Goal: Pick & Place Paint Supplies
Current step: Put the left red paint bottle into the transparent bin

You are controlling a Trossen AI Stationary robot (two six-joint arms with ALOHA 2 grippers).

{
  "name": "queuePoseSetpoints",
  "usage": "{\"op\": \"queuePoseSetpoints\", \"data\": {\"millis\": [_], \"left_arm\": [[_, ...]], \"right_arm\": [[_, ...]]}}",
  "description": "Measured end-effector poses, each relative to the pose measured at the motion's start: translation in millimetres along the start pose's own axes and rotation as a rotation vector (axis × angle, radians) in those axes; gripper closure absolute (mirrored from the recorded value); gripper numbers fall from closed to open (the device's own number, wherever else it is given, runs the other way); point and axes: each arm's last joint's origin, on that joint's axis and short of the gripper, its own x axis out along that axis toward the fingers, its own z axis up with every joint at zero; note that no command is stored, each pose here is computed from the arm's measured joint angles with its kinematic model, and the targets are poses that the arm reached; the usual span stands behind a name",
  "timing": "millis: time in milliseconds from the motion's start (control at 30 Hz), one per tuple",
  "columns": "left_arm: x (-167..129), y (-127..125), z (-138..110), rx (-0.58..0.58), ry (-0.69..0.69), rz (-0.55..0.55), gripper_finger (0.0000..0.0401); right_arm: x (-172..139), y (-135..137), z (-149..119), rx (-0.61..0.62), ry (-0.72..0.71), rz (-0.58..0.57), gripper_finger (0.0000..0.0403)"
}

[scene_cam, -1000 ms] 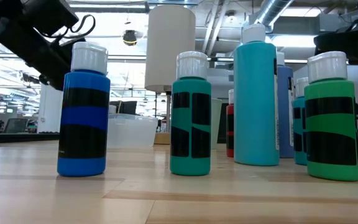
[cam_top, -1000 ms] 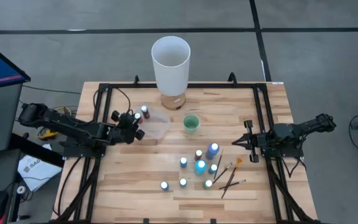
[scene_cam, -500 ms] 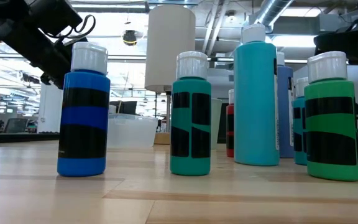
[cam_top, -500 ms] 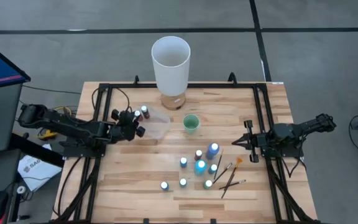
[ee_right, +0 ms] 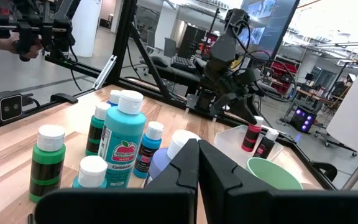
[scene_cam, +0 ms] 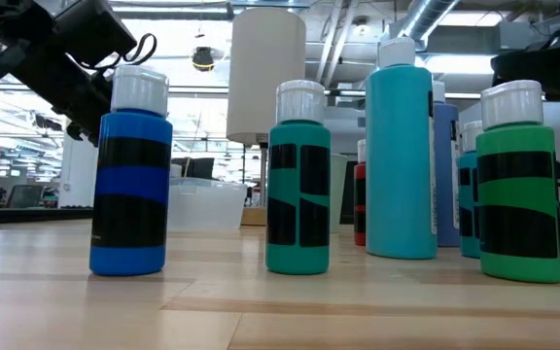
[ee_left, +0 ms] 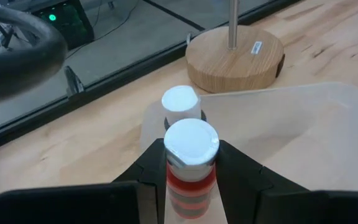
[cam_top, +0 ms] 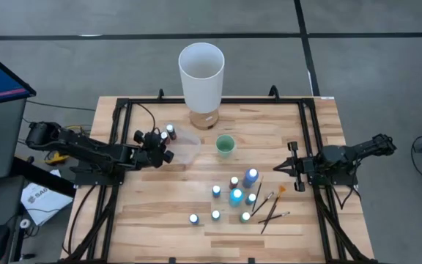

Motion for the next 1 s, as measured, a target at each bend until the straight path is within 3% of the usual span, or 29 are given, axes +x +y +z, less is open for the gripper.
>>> {"op": "queuePoseSetpoints", "data": {"millis": [1000], "left_arm": [[5.1, 3.3, -17.3, -0.078, -0.021, 0.002, 0.0312]], "right_arm": [[0.0, 0.0, 0.0, 0.0, 0.0, 0.0, 0.0403]]}}
